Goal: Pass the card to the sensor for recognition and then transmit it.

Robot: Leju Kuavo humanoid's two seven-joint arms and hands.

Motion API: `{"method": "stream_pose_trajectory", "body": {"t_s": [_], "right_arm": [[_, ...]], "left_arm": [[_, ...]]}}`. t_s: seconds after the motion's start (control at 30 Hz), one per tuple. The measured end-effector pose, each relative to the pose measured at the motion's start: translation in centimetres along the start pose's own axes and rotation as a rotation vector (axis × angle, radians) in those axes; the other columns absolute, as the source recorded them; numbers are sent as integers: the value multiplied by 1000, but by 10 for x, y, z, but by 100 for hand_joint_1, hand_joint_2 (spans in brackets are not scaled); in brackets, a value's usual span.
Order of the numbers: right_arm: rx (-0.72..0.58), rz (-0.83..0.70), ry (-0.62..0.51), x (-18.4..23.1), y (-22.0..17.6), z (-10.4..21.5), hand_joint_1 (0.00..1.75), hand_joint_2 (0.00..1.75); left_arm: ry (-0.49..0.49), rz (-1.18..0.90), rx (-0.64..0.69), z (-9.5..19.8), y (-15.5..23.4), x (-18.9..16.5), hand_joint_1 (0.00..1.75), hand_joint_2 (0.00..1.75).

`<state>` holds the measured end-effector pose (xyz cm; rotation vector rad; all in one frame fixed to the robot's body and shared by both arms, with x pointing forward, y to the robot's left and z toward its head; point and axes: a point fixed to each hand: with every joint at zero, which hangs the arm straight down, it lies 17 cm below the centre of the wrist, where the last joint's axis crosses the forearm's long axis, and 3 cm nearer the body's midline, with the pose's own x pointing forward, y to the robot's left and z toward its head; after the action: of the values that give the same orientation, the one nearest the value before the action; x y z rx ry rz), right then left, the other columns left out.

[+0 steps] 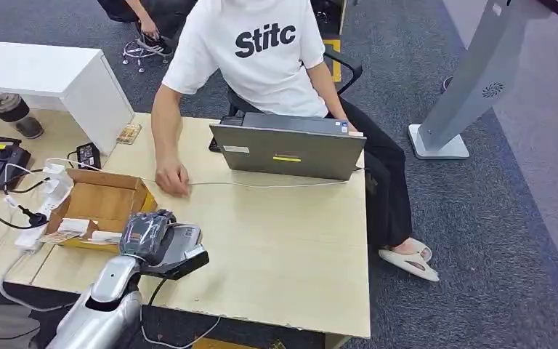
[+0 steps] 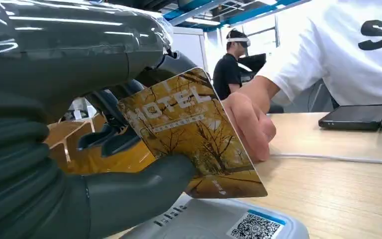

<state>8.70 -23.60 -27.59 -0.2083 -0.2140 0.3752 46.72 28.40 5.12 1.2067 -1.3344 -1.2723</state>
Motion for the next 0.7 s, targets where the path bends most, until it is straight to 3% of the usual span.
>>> {"method": "stream_pose_trajectory", "body": {"t_s": [0.7], "right_arm": [[-2, -6, 0, 0, 0, 0, 0, 175]], "left_arm": [[17, -52, 30, 0, 7, -17, 175, 175]]}}
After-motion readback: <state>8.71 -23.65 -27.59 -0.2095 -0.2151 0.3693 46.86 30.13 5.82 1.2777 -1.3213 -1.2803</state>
